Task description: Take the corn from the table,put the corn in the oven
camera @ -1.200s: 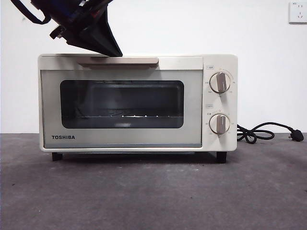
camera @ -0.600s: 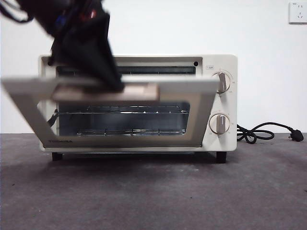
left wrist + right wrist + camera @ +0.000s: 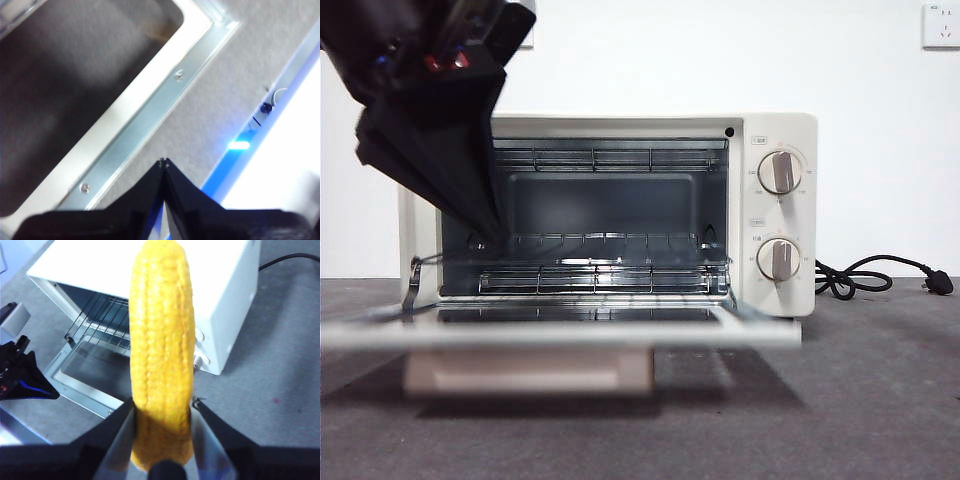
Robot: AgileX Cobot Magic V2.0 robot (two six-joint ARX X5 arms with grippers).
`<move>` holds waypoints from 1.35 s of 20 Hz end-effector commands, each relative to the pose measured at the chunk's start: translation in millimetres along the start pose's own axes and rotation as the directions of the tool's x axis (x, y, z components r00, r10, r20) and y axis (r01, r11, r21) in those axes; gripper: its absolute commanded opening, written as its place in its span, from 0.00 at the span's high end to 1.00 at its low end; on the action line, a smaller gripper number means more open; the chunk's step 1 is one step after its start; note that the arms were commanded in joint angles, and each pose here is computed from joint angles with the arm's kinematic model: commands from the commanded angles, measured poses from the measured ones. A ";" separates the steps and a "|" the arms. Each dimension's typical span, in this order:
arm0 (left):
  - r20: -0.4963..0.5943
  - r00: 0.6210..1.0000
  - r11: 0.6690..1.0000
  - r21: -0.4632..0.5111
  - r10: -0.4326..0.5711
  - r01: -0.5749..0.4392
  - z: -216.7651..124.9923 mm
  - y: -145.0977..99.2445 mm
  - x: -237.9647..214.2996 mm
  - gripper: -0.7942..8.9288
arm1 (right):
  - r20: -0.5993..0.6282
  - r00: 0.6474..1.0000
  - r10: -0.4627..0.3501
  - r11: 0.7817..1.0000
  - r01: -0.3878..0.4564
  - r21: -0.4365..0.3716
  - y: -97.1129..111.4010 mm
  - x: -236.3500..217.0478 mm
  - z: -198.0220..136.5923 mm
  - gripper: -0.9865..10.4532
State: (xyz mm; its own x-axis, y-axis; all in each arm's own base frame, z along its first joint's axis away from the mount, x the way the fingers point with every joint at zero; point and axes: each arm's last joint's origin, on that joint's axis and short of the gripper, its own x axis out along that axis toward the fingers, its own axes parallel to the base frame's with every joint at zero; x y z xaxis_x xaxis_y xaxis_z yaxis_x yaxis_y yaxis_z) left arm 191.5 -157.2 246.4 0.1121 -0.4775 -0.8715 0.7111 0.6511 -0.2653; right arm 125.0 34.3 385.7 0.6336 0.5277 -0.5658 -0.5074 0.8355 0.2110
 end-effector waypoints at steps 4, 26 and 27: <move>0.131 0.988 0.996 0.014 0.080 -0.083 -3.9 -8.1 -29.3 0.92 | -0.024 0.999 0.048 0.999 -0.048 -0.017 -3.1 9.8 3.8 0.92; 0.434 0.826 0.929 -0.240 0.361 -0.280 -135.6 -33.5 -124.0 0.92 | -0.375 0.906 -0.198 0.840 -0.040 -0.540 100.6 248.2 -13.6 0.92; 0.423 0.831 0.929 -0.242 0.361 -0.280 -137.5 -32.6 -120.7 0.92 | -0.351 0.905 -0.240 0.830 0.003 -0.558 101.2 253.5 -8.2 0.92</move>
State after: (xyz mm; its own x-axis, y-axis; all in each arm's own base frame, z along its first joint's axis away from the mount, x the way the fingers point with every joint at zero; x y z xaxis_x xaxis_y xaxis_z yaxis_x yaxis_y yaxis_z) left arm 59.5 -40.1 305.4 0.6405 -0.4149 -0.6463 0.4747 0.8754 -0.0915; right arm 226.6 249.3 255.6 0.4730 0.2249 -0.8519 -0.7506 0.6092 -0.2559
